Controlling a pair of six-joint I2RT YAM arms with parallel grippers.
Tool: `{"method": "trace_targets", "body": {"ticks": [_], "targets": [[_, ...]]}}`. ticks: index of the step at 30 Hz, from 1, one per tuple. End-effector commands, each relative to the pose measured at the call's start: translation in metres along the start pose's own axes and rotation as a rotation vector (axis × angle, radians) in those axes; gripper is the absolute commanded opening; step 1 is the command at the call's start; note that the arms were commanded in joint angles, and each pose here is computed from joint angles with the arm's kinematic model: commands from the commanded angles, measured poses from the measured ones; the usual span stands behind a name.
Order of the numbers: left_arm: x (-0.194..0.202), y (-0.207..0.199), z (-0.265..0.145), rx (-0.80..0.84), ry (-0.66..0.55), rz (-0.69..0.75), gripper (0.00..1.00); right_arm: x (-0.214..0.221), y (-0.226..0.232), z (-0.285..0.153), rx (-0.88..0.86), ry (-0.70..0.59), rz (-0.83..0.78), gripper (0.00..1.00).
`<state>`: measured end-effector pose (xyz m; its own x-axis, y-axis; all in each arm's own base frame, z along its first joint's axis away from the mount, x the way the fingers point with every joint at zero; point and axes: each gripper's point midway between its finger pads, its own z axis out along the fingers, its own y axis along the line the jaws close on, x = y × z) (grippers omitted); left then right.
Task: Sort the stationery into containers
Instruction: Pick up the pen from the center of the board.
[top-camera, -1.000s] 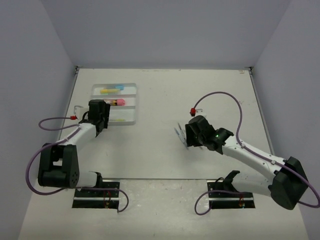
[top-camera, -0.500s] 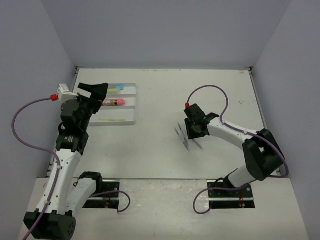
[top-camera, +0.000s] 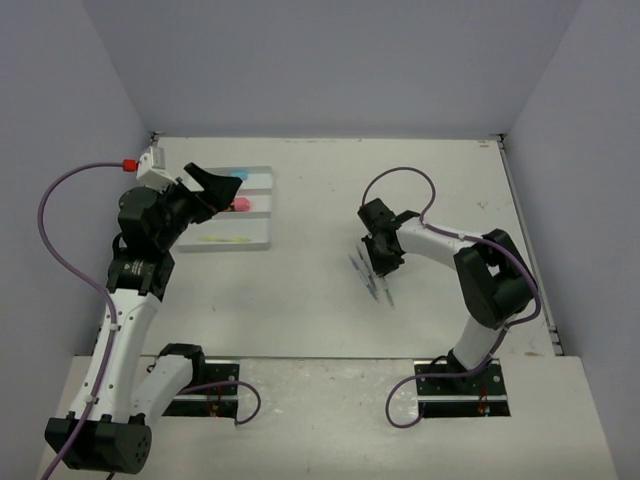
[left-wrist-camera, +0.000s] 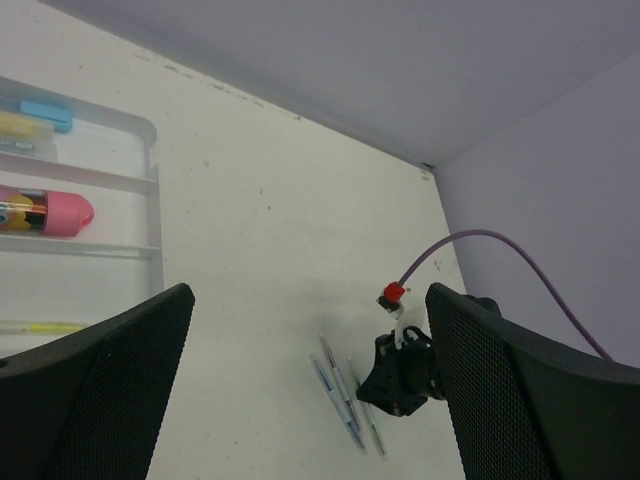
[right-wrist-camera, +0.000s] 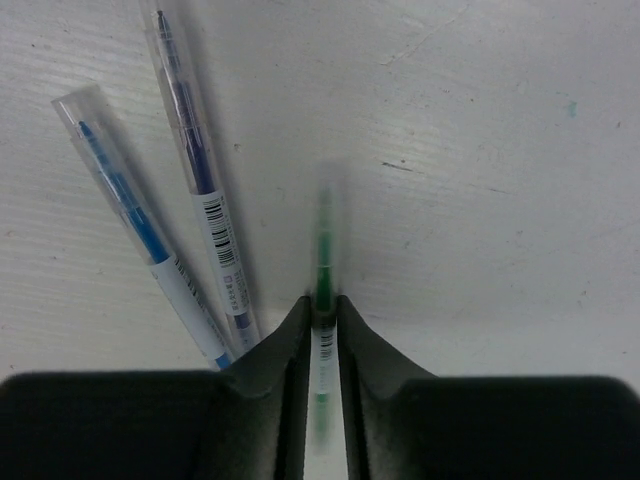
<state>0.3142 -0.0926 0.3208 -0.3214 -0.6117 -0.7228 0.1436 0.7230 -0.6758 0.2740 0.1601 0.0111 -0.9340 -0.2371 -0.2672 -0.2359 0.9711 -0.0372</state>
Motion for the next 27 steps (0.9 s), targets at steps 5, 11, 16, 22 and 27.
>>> {"method": "trace_targets", "body": {"ticks": [5, 11, 16, 22, 27], "targets": [[0.023, -0.026, -0.005, 0.187, 0.112, 0.05, 1.0, -0.016, -0.025, -0.016, 0.064, -0.03, 0.066, 0.0], [0.103, -0.095, -0.005, 0.602, 0.334, 0.127, 1.0, -0.051, 0.047, -0.136, -0.471, -0.39, 0.042, 0.0], [0.141, -0.149, -0.037, 0.933, 0.395, 0.088, 1.0, -0.007, 0.118, -0.266, -1.197, -0.789, -0.323, 0.0], [0.147, -0.198, -0.072, 1.118, 0.301, 0.13, 0.99, 0.005, 0.123, -0.293, -1.309, -0.785, -0.373, 0.0], [0.169, -0.208, -0.056, 1.05, 0.341, 0.147, 0.78, 0.018, 0.124, -0.31, -1.359, -0.801, -0.423, 0.0]]}}
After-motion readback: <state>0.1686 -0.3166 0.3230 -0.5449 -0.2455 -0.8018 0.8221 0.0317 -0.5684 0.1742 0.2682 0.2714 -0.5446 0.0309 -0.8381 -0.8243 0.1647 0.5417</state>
